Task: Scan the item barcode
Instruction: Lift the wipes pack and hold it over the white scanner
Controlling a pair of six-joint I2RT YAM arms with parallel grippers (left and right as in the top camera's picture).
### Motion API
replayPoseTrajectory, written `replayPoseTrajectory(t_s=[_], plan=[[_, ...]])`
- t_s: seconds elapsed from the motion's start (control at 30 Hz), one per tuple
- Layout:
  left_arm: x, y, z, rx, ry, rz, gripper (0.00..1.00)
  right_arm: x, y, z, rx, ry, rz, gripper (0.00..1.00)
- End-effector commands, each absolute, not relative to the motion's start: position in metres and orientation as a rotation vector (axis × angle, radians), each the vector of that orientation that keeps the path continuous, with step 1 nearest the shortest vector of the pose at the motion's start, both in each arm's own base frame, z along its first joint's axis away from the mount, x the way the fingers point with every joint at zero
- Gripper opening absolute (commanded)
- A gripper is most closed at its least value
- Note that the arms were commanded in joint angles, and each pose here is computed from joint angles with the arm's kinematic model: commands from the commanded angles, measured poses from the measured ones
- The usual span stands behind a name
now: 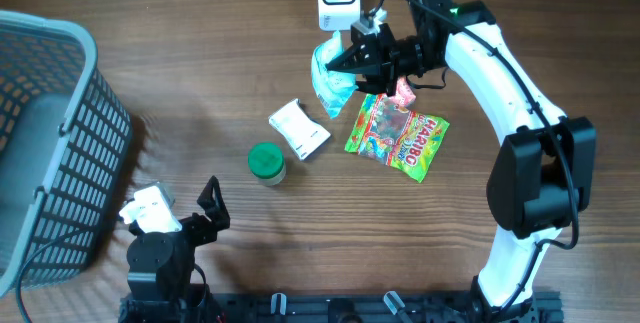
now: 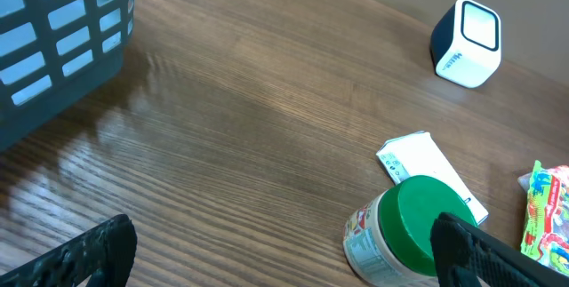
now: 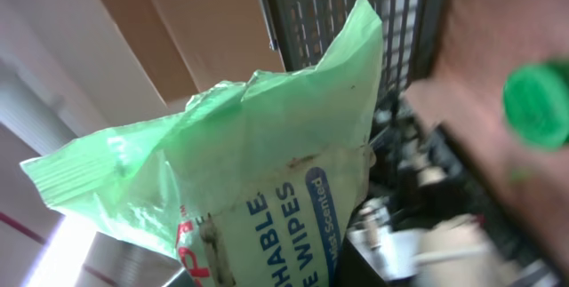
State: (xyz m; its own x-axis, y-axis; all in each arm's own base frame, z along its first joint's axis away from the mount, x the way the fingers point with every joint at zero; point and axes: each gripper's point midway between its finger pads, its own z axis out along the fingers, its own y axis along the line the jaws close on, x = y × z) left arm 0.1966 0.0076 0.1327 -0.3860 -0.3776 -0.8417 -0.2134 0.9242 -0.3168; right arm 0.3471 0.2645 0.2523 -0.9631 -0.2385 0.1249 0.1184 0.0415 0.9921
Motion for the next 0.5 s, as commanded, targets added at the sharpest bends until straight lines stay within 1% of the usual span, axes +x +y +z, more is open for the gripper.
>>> replayPoseTrajectory(t_s=[0.0, 0.1, 0.2, 0.23, 0.27, 0.33, 0.47], plan=[[0.197, 0.005, 0.132, -0.421, 1.983, -0.208, 1.00, 0.346, 0.265, 0.266, 0.728, -2.182, -2.289, 0.04], [0.197, 0.005, 0.132, -0.421, 1.983, -0.208, 1.00, 0.355, 0.265, 0.238, 0.771, -2.390, -2.111, 0.04], [0.197, 0.005, 0.132, -0.421, 1.983, -0.208, 1.00, 0.389, 0.255, 0.193, 0.909, -2.785, -1.757, 0.04], [0.197, 0.005, 0.132, -0.421, 1.983, -0.208, 1.00, 0.406, 0.248, 0.181, 0.928, -2.927, -1.615, 0.04], [0.197, 0.005, 0.132, -0.421, 1.983, -0.208, 1.00, 0.423, 0.241, 0.172, 0.884, -3.060, -1.486, 0.04], [0.197, 0.005, 0.132, -0.421, 1.983, -0.208, 1.00, 0.453, 0.228, 0.168, 0.849, -3.261, -1.298, 0.04], [0.197, 0.005, 0.132, -0.421, 1.983, -0.208, 1.00, 0.498, 0.216, 0.175, 0.910, -3.562, -1.008, 0.05]])
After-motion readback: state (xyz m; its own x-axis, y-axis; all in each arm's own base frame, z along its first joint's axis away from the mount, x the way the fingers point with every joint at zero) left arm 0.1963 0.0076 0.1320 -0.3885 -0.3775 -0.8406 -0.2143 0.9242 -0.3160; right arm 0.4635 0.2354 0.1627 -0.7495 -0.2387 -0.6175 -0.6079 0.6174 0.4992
